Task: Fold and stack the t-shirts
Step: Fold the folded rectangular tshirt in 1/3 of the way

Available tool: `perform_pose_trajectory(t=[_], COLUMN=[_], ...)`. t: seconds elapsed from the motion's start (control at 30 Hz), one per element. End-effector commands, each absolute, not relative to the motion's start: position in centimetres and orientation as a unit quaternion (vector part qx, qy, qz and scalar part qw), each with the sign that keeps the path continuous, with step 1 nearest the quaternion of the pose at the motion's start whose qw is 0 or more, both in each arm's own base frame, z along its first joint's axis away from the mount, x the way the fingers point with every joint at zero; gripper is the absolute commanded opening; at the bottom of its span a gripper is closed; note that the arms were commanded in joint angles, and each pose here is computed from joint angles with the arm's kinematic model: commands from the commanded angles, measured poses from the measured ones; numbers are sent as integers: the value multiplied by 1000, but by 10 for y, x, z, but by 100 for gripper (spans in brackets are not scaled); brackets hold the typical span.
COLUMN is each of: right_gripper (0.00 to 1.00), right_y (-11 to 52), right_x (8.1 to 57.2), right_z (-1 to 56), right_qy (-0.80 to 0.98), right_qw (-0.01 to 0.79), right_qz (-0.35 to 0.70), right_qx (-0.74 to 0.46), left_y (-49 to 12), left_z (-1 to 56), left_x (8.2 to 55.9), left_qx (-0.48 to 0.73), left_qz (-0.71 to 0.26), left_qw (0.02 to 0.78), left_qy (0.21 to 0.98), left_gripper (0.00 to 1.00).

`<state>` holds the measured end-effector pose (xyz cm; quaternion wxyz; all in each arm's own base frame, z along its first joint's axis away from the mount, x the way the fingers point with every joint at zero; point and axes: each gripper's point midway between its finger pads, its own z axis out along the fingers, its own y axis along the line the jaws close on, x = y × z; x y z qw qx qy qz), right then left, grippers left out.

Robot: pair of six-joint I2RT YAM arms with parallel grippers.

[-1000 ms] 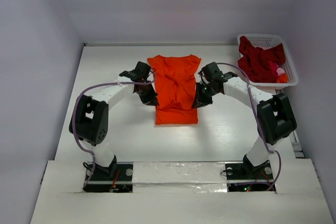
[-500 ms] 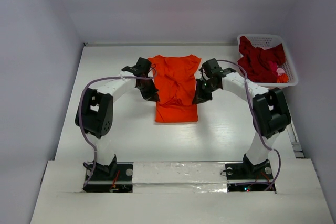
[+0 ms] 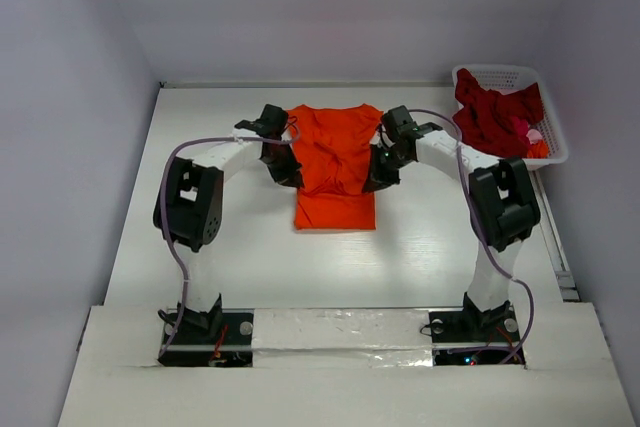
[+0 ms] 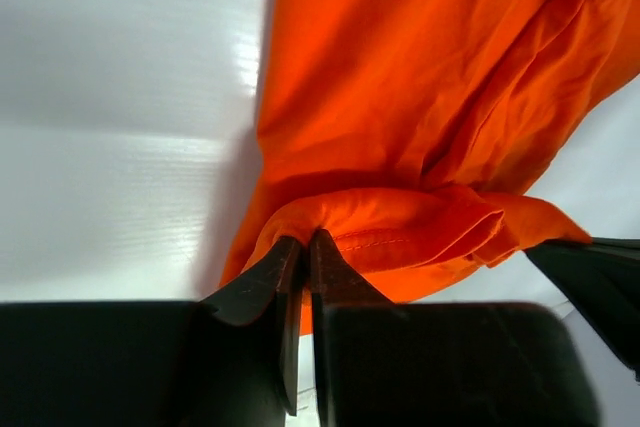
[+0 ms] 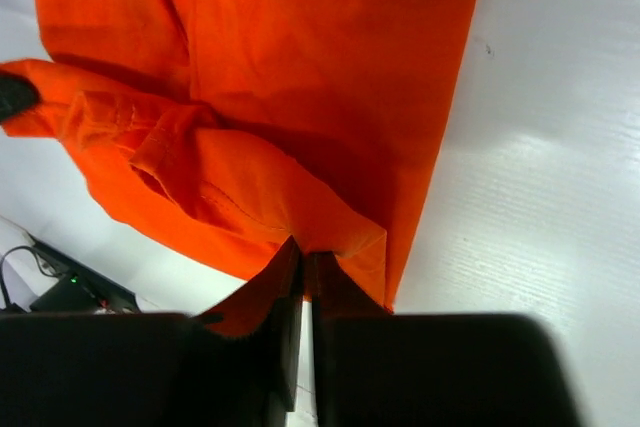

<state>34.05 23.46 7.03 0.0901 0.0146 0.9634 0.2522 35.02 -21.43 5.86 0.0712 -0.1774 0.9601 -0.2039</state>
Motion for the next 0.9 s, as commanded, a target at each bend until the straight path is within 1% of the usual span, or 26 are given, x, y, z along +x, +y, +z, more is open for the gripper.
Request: perform_pose_trajectory(t=[0.0,0.07,0.1,0.13,0.17,0.2,0.23,0.27,0.33,0.43,0.5,0.53,0.57,0.6,0.67,0.7,0.73,0.77,0.8,0.83,0.87], right_gripper=[18,38,50,53,56,61,62,63,64,65,65,65,64,64,60,53,46,37,21,13,6], right_y=[235,236,232,233,229,229,226,226,224,224,225,226,227,227,224,225,228,226,231,237,236], right_x=[362,365,369,372,377,378,384,387,393,405,410,409,407,404,397,392,384,381,375,367,364], right_z=[83,83,82,81,82,81,80,80,81,91,102,107,111,114,128,132,141,144,145,143,138], right_qy=[957,956,956,956,956,956,956,956,956,956,954,952,950,949,945,944,942,941,941,942,944], right_qw=[123,128,132,133,136,135,138,140,142,157,168,169,171,173,187,191,198,200,200,193,186], right_qz=[263,263,260,260,260,259,257,256,256,247,249,255,261,265,267,267,271,271,273,275,273], right_qx=[10,11,17,16,21,19,22,21,22,13,9,8,7,8,10,6,0,2,-3,-10,-7], left_y=[-214,-212,-212,-213,-210,-210,-207,-207,-204,-198,-196,-195,-192,-190,-185,-183,-180,-178,-177,-178,-178], left_z=[76,82,84,86,86,86,86,86,86,90,98,102,106,114,120,131,135,132,141,135,132], left_x=[372,379,381,383,386,388,390,392,397,405,407,407,406,405,401,397,394,388,385,378,374], left_qx=[-172,-174,-174,-172,-176,-176,-179,-179,-182,-192,-192,-190,-187,-182,-178,-176,-176,-177,-175,-173,-170], left_qz=[-216,-219,-219,-221,-222,-222,-223,-224,-226,-231,-229,-226,-221,-220,-212,-213,-210,-207,-214,-217,-219], left_qw=[100,110,111,115,117,118,120,123,130,140,149,154,156,166,173,184,190,187,199,187,180], left_qy=[956,954,954,953,952,952,951,950,948,943,943,943,944,944,945,943,943,944,940,942,944], left_gripper=[5,12,15,23,29,33,45,50,54,55,54,50,49,48,42,39,24,15,7,0,0])
